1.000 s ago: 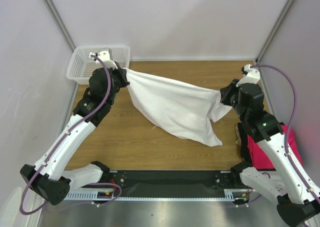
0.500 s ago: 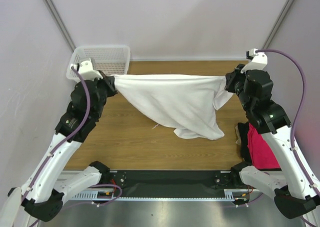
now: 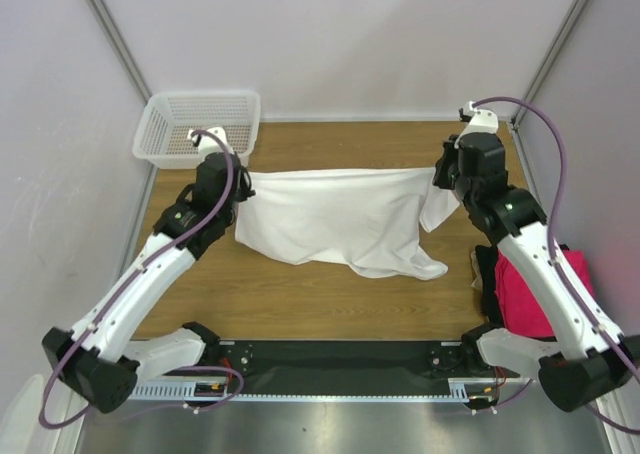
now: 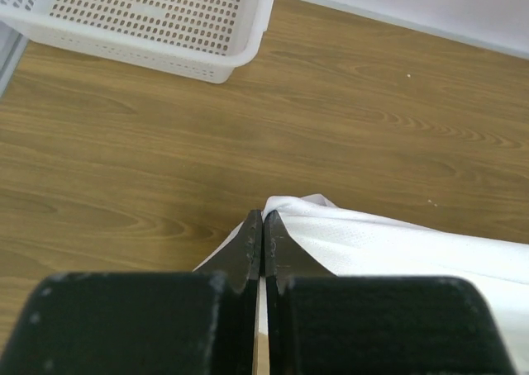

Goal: Fold and stack the t-shirts
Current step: Flatten the tshirt out

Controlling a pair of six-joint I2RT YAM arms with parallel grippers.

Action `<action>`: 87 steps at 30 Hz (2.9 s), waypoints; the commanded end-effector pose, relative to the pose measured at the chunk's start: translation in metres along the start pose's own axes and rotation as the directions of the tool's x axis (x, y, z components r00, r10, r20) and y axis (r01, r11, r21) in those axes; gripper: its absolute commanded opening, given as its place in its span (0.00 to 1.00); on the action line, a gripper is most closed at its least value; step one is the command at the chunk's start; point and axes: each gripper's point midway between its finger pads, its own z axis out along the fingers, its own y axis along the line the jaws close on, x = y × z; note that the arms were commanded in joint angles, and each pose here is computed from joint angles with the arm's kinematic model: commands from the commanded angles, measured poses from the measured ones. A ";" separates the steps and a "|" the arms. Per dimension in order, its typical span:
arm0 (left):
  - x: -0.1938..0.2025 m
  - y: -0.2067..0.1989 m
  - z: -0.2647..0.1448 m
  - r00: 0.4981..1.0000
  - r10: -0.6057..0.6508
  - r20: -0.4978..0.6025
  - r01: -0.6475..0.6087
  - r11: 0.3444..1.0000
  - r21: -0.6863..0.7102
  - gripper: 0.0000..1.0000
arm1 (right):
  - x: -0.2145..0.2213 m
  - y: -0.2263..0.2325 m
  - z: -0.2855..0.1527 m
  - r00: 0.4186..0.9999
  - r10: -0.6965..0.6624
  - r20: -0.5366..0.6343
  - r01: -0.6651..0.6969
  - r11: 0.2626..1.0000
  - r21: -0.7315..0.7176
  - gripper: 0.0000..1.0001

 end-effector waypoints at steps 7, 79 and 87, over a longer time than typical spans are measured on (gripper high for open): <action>-0.122 -0.057 0.063 0.976 0.003 0.219 -0.008 1.000 0.023 0.00 | -0.099 -0.021 0.042 0.985 -0.001 0.172 -0.008 0.999 0.054 0.00; 0.130 -0.076 0.013 0.969 0.160 -0.190 -0.111 0.963 0.246 0.95 | 0.189 -0.019 0.095 0.891 0.181 -0.417 -0.157 0.983 0.091 0.71; 0.147 -0.072 0.017 0.971 0.164 -0.173 -0.114 0.957 0.267 0.95 | 0.224 -0.027 0.112 0.865 0.171 -0.471 -0.119 0.983 0.137 0.57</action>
